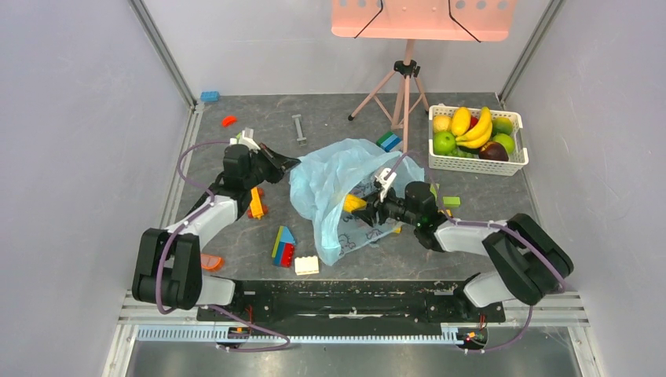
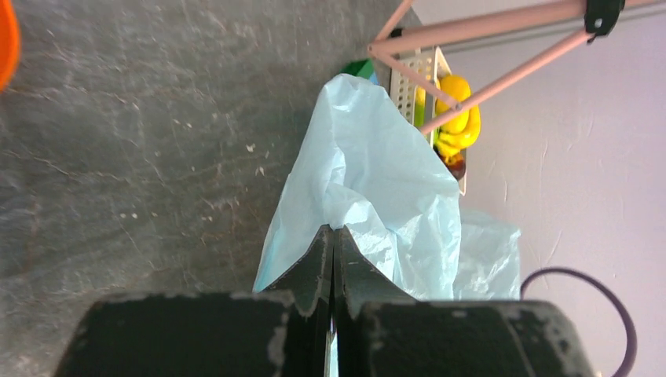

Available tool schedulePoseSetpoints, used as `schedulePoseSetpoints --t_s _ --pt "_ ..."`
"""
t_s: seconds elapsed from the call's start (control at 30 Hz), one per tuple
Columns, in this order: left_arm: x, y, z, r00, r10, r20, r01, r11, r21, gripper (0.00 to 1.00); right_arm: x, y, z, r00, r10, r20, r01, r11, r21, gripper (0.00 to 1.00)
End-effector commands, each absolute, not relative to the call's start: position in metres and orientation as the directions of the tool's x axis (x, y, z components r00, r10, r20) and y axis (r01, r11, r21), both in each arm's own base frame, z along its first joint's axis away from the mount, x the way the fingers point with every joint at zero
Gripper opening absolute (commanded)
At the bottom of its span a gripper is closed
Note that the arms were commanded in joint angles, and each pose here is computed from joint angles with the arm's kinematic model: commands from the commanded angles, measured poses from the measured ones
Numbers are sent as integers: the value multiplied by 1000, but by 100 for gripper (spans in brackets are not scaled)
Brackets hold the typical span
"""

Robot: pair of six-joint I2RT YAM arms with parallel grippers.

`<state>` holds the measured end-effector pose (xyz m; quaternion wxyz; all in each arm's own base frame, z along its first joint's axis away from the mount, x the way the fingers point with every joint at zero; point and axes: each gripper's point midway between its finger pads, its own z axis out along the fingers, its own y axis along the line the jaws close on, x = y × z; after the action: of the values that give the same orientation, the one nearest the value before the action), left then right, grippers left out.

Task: Take the fake fruits out of the plastic bag
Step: Take out the fake fruit from the plastic bag, then place the fake fruit in the bin.

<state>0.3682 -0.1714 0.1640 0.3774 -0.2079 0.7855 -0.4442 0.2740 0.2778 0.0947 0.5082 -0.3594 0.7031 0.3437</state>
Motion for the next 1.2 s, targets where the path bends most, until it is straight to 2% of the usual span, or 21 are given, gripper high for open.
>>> schedulePoseSetpoints --t_s 0.0,0.37,0.63,0.77,0.97,1.17 --pt "383 -158 177 -591 -670 -450 36 535 -844 2 266 266 108 -174 -143 -974 -846 528 73 38" --pt "380 -155 161 -607 -659 -444 22 544 -839 2 235 245 128 -164 -144 -976 -847 527 64 38" --pt "379 -156 167 -603 -647 -467 56 550 -834 3 219 221 141 -256 -152 -955 -793 598 117 38" --pt "376 -156 167 -606 -643 -468 54 553 -831 2 228 204 175 -274 -80 -958 -694 706 139 35" --pt "368 -151 166 -611 -631 -478 36 581 -813 2 245 184 251 -214 17 -977 -580 802 141 35" --pt "350 -141 158 -610 -619 -495 -4 627 -779 2 274 135 291 -179 21 -984 -306 949 75 37"
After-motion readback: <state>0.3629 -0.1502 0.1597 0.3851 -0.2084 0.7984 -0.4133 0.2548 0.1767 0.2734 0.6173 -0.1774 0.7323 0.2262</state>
